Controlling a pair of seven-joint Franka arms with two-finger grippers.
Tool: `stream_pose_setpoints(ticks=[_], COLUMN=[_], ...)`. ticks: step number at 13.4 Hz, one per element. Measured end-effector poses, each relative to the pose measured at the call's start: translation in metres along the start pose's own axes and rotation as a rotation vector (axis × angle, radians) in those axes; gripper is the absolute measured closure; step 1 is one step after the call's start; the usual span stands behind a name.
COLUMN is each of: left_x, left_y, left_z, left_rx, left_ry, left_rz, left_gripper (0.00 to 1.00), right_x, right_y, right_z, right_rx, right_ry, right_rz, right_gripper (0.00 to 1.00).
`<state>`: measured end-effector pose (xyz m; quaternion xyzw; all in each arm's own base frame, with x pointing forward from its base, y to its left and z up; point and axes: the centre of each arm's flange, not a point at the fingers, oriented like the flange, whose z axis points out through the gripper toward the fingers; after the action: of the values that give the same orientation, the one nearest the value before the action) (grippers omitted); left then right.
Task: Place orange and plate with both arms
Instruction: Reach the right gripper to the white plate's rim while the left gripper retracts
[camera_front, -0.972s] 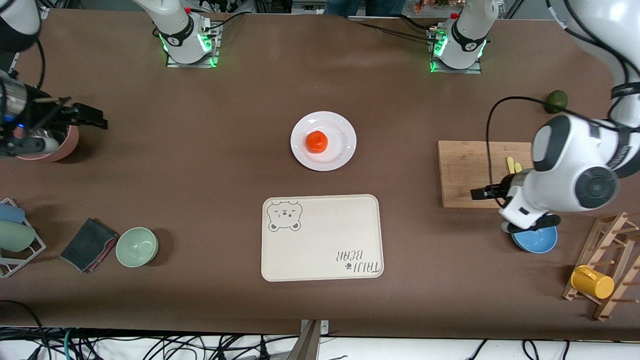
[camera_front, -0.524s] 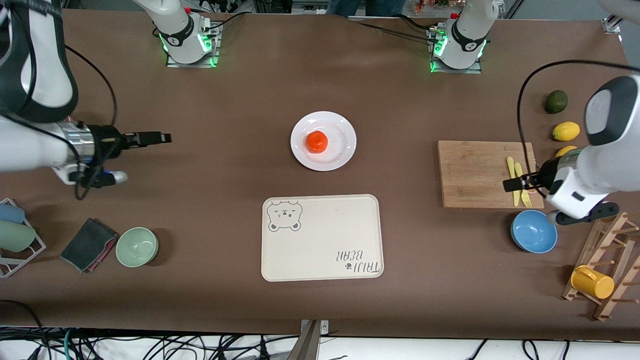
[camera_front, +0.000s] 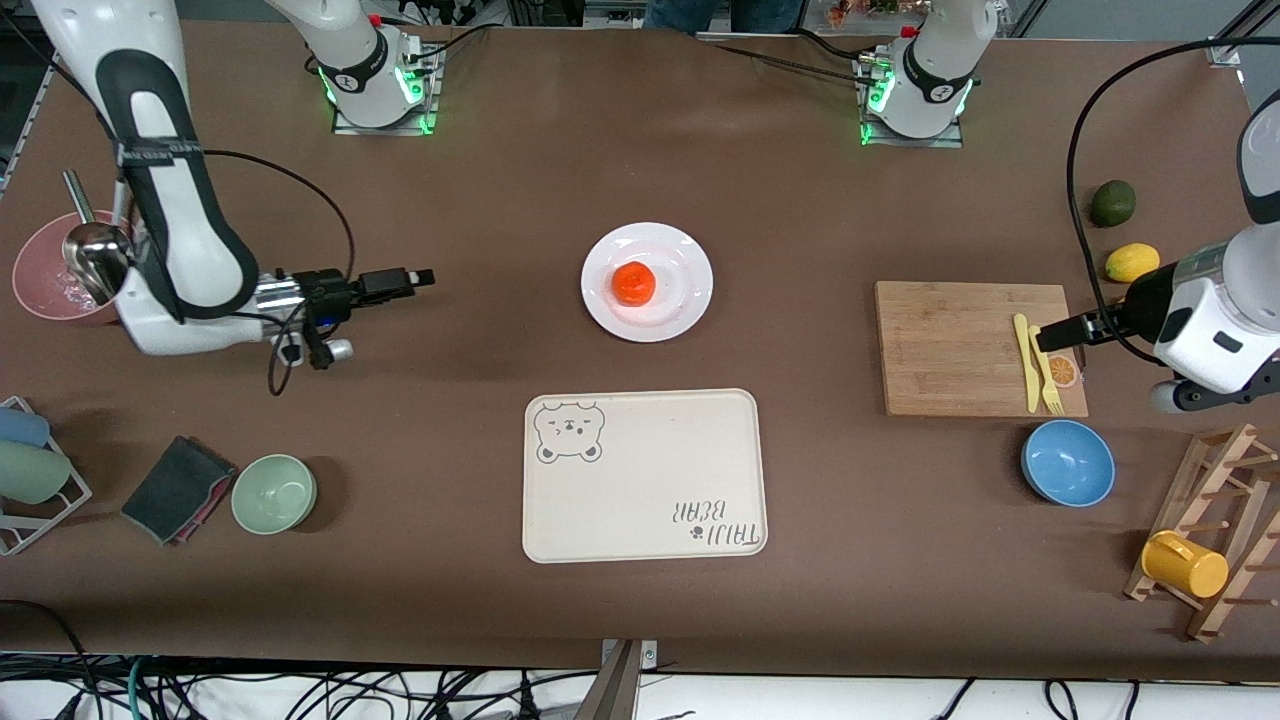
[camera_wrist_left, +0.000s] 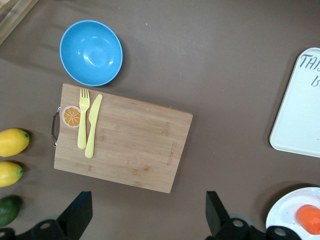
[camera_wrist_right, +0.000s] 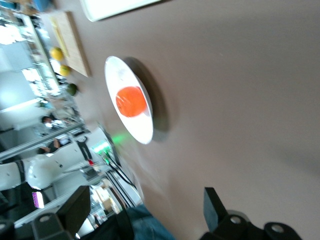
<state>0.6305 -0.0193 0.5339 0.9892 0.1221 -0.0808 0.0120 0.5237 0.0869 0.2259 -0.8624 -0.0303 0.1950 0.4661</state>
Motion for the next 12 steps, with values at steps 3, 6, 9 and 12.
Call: stream_pose_setpoints(ticks=[3,6,9,12], left_x=[-0.026,-0.052,-0.06,-0.067], left_y=[0.009,0.008,-0.013,-0.018], left_z=[-0.014,-0.025,-0.041,-0.053], left_rx=[0.01,0.025,0.026,0.028], left_ry=[0.027,0.055,0.083,0.103], left_rz=[-0.002,0.025,0.078,0.155], left_gripper=[0.0,0.0,0.0,0.0], right_x=[0.008,0.017,0.016,0.011], right_y=[-0.016,-0.046,-0.063,-0.078], right_z=[0.048,0.099,0.135,0.168], right_rx=[-0.037,-0.112,-0.111,-0.094], right_ry=[0.038,0.096,0.17,0.188], right_rz=[-0.047,-0.106,-0.102,-0.105], right_gripper=[0.0,0.0,0.0,0.0])
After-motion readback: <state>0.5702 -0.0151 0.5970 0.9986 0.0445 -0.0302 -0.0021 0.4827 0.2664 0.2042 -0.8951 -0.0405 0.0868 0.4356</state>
